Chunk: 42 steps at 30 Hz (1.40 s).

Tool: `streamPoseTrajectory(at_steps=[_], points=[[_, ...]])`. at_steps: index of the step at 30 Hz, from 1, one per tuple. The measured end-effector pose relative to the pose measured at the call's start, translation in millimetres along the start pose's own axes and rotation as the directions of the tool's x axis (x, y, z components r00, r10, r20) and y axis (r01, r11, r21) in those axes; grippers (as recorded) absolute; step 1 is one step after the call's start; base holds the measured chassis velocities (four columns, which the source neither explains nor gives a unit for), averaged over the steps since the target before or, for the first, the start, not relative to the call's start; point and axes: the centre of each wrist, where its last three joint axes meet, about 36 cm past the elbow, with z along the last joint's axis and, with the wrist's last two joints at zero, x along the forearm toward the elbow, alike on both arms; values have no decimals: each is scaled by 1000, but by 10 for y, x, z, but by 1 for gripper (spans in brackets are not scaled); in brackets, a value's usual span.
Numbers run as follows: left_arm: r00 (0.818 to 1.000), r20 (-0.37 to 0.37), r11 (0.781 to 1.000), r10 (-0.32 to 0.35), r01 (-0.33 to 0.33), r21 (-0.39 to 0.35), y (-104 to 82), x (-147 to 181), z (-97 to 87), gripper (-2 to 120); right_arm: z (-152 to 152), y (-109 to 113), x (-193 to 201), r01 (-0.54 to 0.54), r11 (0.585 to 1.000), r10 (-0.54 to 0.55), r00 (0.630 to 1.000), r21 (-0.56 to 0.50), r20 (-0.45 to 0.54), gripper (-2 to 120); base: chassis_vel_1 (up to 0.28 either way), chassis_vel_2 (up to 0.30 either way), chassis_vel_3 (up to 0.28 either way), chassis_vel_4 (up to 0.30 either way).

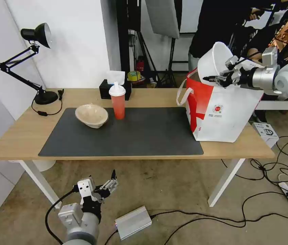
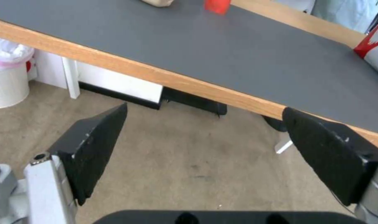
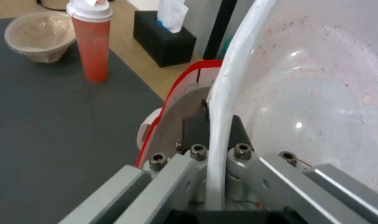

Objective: Pick up the trash from the table and place it into the takeout bag.

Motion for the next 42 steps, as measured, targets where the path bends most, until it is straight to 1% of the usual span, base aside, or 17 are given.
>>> streamPoseTrajectory(at_steps=[4,5,7,9,11,13,16,19,20,21,22,23,25,26,27,29,42], points=[[1000,-6,1000,2,-2,0,-6,9,12,100,3,7,-9,-8,1000,8,1000,3,7,1,0,0,0,0],[1000,-8,1000,2,-2,0,-7,11,16,100,1,7,-8,-11,1000,11,1000,4,10,6,0,0,0,0],[1000,-8,1000,2,-2,0,-7,11,16,100,1,7,-8,-11,1000,11,1000,4,10,6,0,0,0,0],[1000,-11,1000,4,-4,2,-19,16,24,100,-8,15,4,-17,1000,17,1000,1,20,22,0,0,0,0],[1000,-11,1000,1,0,4,-26,16,28,100,-12,20,12,-20,1000,20,1000,-2,24,34,0,0,0,0],[1000,-12,1000,-3,3,8,-34,14,35,100,-14,21,13,-22,1000,22,999,-4,26,35,0,0,0,0],[1000,-16,1000,-3,3,13,-66,17,52,100,-26,29,13,-22,1000,22,999,-4,29,48,0,0,0,0],[1000,-18,1000,-3,3,9,-71,22,60,100,-40,35,17,-21,1000,21,999,-1,31,55,0,0,0,0],[1000,-18,1000,-3,3,5,-70,23,64,100,-46,41,17,-19,1000,19,999,0,32,62,0,0,0,0],[1000,-18,1000,-3,3,5,-70,23,64,100,-46,41,17,-19,1000,19,999,0,32,62,0,0,0,0],[1000,-16,1000,-4,4,-1,-67,21,67,100,-59,59,13,-14,1000,14,999,3,35,70,0,0,0,0],[1000,-15,1000,-4,4,-1,-67,16,67,100,-67,67,10,-12,1000,12,999,5,36,72,0,0,0,0],[1000,-13,1000,-5,5,1,-72,11,68,100,-88,70,7,-13,1000,12,999,8,40,82,0,0,0,0],[1000,-13,1000,-5,5,1,-72,11,68,100,-88,70,7,-13,1000,12,999,8,40,82,0,0,0,0],[1000,-16,1000,-3,3,3,-86,19,77,100,-98,68,4,-13,1000,13,999,9,38,90,0,0,0,0],[1000,-18,1000,-3,3,1,-89,24,83,100,-117,60,6,-15,1000,15,999,12,39,97,0,0,0,0],[1000,-14,1000,-3,3,-7,-73,29,72,100,-153,63,45,-25,1000,24,999,15,49,100,0,0,0,0]])
